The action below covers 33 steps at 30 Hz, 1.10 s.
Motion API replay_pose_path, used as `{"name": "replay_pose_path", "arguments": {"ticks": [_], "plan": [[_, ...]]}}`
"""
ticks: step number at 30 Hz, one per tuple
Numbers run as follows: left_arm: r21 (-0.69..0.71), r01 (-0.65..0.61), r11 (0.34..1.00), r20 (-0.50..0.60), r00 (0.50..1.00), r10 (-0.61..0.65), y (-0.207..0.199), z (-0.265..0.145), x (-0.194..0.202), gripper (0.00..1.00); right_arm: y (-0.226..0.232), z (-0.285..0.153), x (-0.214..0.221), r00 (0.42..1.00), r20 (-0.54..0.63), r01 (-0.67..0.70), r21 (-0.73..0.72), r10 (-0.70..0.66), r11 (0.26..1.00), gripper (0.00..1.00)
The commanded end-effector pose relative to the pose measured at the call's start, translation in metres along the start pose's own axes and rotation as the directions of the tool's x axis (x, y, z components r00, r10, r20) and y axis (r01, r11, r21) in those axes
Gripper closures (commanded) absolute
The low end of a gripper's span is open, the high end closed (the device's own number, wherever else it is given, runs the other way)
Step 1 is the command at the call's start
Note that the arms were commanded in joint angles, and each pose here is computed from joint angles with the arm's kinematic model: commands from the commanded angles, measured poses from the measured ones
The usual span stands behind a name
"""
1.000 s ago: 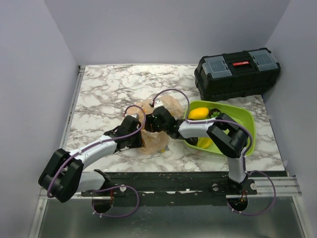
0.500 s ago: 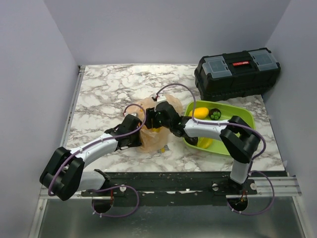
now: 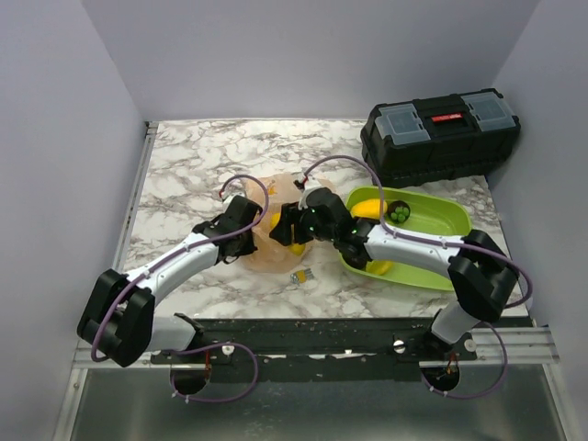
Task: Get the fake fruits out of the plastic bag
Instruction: Take out the fake fruit from the plastic bag.
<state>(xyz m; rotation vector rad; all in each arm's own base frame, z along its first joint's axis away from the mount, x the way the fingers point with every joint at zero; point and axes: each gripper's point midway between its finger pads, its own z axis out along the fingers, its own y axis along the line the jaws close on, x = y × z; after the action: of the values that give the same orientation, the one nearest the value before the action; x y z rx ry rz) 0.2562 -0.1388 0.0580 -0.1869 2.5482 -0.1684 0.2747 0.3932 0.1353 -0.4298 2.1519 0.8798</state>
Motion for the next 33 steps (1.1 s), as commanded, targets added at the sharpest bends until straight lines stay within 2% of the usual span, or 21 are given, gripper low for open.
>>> {"name": "replay_pose_path", "arguments": {"ticks": [1,9,14,16,19,24,27,31,33], "plan": [[-0.091,-0.007,0.996,0.047,0.999,0.012,0.021,-0.005,-0.023,0.87,0.011,-0.035,0.005,0.999,-0.031,-0.016,-0.045,0.015,0.999,0.81],[-0.107,-0.010,0.994,0.113,0.993,0.022,0.026,-0.019,-0.057,0.87,-0.012,-0.084,-0.008,0.998,0.047,0.026,0.078,-0.030,0.997,0.81],[-0.092,0.021,0.996,0.158,0.987,-0.006,0.026,-0.031,-0.077,0.87,-0.004,-0.098,-0.011,0.998,0.053,0.034,0.041,-0.036,0.999,0.83],[-0.071,0.036,0.997,0.166,0.986,-0.024,0.024,-0.035,-0.082,0.87,0.003,-0.100,-0.012,0.997,0.057,0.049,0.001,-0.049,0.999,0.83],[-0.026,0.066,0.998,0.170,0.984,-0.060,0.019,-0.041,-0.087,0.87,0.031,-0.099,-0.002,0.996,0.007,0.089,-0.164,-0.089,0.982,0.83],[0.073,0.090,0.993,0.167,0.981,-0.101,0.002,-0.050,-0.092,0.87,0.079,-0.088,0.026,0.986,-0.130,0.036,-0.455,-0.107,0.890,0.83],[0.093,0.103,0.990,0.174,0.978,-0.118,0.000,-0.056,-0.094,0.87,0.098,-0.085,0.034,0.984,-0.150,-0.003,-0.548,-0.094,0.837,0.84],[0.100,0.145,0.984,0.188,0.969,-0.161,0.007,-0.063,-0.097,0.87,0.106,-0.082,0.042,0.979,-0.175,-0.016,-0.581,-0.105,0.814,0.84],[0.108,0.167,0.980,0.196,0.963,-0.185,0.010,-0.066,-0.098,0.87,0.113,-0.088,0.047,0.971,-0.197,-0.021,-0.627,-0.132,0.779,0.84]]}}
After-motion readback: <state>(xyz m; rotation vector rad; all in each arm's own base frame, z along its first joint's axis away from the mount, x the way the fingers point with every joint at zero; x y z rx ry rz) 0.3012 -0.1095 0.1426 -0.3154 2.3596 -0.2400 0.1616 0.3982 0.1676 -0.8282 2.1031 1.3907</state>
